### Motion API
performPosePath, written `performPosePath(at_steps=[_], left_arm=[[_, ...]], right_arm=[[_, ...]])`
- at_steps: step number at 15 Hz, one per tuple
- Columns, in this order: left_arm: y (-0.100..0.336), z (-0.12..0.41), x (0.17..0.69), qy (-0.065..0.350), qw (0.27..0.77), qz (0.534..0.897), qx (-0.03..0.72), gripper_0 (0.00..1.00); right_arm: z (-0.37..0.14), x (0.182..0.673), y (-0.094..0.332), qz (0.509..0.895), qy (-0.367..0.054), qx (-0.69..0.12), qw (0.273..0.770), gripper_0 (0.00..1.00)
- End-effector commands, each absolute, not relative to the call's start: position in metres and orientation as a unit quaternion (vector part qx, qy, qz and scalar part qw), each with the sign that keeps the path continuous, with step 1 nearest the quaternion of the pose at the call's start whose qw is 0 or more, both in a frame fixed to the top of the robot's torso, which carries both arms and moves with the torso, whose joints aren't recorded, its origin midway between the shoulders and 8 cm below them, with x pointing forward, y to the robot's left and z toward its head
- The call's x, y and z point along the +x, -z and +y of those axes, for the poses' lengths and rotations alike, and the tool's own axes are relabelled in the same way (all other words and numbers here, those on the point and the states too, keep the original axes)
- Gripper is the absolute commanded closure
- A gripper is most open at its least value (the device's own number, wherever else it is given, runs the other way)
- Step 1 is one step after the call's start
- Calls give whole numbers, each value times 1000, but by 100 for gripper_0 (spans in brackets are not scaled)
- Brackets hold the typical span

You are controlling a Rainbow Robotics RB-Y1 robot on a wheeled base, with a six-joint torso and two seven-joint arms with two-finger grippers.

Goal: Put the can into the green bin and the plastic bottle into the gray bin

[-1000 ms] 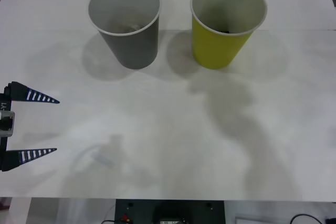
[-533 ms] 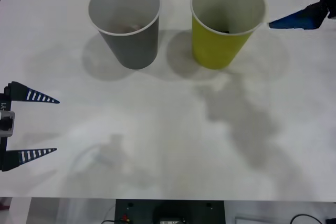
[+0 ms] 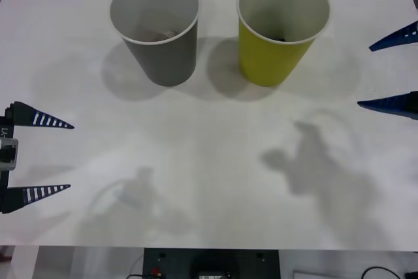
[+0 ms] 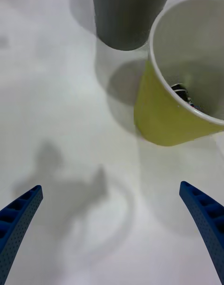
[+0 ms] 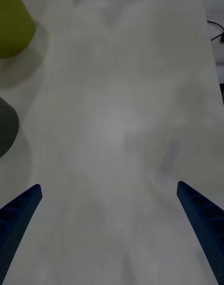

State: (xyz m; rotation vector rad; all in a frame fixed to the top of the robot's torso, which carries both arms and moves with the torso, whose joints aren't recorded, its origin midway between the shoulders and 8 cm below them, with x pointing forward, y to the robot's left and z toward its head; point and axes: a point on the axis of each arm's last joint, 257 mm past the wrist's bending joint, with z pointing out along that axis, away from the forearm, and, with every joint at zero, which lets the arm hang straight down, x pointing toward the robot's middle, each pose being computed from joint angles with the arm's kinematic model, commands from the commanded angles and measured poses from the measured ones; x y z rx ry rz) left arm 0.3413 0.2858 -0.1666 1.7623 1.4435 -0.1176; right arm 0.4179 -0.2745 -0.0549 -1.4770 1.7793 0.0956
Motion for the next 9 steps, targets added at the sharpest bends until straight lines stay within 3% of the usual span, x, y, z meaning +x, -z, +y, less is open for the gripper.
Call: performPosePath(at_steps=[1,9], left_arm=[[167,286,341,47,417,575,702,0],[167,286,341,47,417,575,702,0]], right_arm=[[-283,396,82,693,-41,-609,384,0],[-298,357,127,673,-67,-631,379,0]])
